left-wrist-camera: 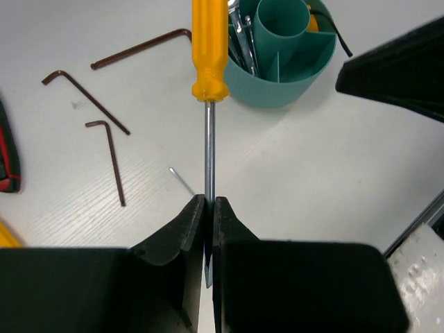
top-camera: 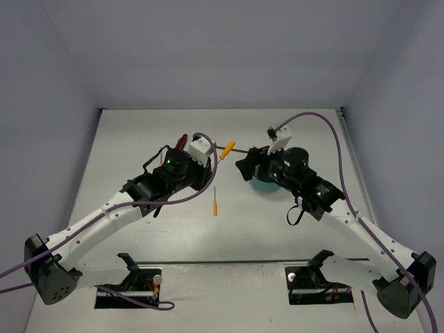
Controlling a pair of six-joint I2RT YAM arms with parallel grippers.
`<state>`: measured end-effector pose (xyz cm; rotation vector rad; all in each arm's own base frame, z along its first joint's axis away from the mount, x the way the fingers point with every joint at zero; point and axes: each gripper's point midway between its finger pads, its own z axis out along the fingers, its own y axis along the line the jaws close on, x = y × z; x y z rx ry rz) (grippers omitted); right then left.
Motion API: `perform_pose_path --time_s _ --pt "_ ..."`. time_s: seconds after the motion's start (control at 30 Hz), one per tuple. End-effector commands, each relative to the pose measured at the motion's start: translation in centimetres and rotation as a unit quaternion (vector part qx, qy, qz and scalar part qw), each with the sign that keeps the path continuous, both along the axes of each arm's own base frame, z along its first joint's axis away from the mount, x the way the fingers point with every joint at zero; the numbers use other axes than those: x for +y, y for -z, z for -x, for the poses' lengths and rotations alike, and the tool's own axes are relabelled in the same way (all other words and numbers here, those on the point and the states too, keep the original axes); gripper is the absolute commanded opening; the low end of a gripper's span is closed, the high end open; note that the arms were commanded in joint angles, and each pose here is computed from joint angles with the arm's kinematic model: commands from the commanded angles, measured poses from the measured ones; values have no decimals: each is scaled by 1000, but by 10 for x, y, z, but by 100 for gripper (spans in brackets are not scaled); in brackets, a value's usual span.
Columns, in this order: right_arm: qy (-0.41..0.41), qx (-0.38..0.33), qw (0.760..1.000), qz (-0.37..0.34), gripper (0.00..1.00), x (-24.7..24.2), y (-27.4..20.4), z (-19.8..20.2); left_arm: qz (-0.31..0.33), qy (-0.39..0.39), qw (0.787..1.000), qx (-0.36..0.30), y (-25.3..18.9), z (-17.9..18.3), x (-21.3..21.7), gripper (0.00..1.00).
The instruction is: Sort the tools into containers
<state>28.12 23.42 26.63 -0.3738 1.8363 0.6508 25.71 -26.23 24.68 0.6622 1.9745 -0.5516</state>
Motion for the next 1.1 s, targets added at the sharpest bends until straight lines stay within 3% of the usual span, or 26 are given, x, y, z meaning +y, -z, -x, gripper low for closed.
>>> perform_pose_path --time_s 0.0,0.2,0.63,1.07 --pt "-110 -149 978 100 73 18 -40 13 -28 48 998 2 -32 25 19 0" --pt "-219 -191 944 157 74 42 -36 35 -49 73 996 27 -31 38 29 0" --pt "-291 -238 897 233 70 93 -22 79 -35 137 985 96 -35 72 26 0" --pt "-226 -288 872 326 67 94 -24 88 -35 166 976 140 -32 98 32 0"
